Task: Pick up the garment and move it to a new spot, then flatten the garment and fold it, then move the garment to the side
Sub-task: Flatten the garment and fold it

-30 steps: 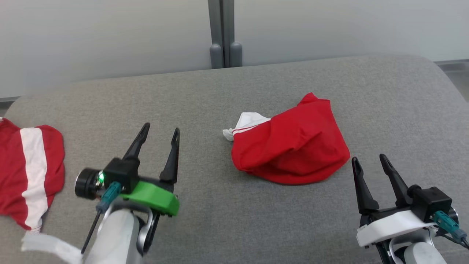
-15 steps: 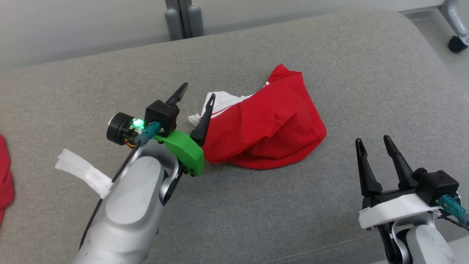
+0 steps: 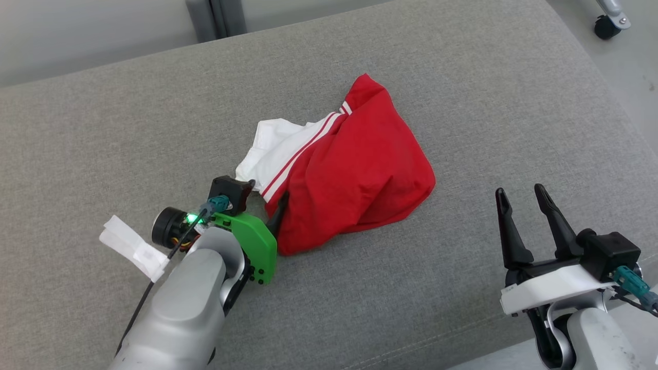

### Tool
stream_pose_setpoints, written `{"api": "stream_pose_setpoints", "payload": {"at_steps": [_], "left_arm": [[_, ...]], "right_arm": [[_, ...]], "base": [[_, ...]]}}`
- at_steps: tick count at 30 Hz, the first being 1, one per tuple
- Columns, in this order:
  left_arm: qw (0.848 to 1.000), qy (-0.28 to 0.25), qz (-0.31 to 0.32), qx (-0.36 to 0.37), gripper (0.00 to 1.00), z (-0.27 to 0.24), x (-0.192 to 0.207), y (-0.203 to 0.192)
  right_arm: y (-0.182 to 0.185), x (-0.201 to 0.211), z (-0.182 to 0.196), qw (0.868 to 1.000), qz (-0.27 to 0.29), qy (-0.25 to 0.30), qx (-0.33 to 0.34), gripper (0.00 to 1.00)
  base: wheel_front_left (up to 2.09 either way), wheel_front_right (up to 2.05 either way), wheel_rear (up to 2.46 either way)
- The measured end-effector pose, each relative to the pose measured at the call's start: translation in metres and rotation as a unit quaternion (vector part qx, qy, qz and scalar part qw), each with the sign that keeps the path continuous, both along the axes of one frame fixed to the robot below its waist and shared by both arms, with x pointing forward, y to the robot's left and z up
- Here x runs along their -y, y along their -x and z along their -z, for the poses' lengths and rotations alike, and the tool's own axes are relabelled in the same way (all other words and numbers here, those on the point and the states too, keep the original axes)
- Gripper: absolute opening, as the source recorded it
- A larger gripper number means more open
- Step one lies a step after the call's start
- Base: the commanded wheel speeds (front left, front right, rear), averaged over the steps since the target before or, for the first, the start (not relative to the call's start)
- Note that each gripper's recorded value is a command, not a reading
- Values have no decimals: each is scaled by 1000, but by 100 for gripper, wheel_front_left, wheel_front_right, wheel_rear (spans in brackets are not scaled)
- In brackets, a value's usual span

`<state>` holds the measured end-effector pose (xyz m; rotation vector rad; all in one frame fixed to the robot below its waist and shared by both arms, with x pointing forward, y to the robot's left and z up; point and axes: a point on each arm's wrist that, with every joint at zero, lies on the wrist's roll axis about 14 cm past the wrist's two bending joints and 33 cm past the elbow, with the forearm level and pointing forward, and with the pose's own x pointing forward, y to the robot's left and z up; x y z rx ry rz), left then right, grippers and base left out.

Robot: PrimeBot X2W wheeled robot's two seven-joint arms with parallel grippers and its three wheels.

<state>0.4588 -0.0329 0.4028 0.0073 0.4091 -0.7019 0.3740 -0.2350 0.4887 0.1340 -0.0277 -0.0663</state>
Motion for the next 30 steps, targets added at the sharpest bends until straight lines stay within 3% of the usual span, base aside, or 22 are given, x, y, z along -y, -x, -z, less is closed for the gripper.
{"api": "stream_pose_setpoints", "payload": {"at_steps": [3,4,6,7,19,26,30], "left_arm": [[1000,-6,0,-19,98,9,1,5],[1000,-10,4,-24,50,11,2,7],[1000,-9,6,-29,6,14,5,10],[1000,-6,8,-26,0,12,7,9],[997,45,-24,56,0,-41,2,-21],[980,77,-106,150,0,-105,-50,-55],[966,76,-164,185,0,-121,-98,-52]], "right_arm": [[0,3,-3,1000,3,2,4,100],[0,4,-3,1000,3,2,4,100],[1,4,-4,1000,5,2,5,100],[1,5,-5,1000,6,3,6,100],[3,-1,-6,1000,-2,-1,10,100],[-3,-17,-7,1000,-24,-8,14,100],[-9,-32,-9,999,-44,-13,19,100]], "base": [[0,0,0],[0,0,0],[0,0,0],[0,0,0],[0,0,0],[0,0,0],[0,0,0]]}}
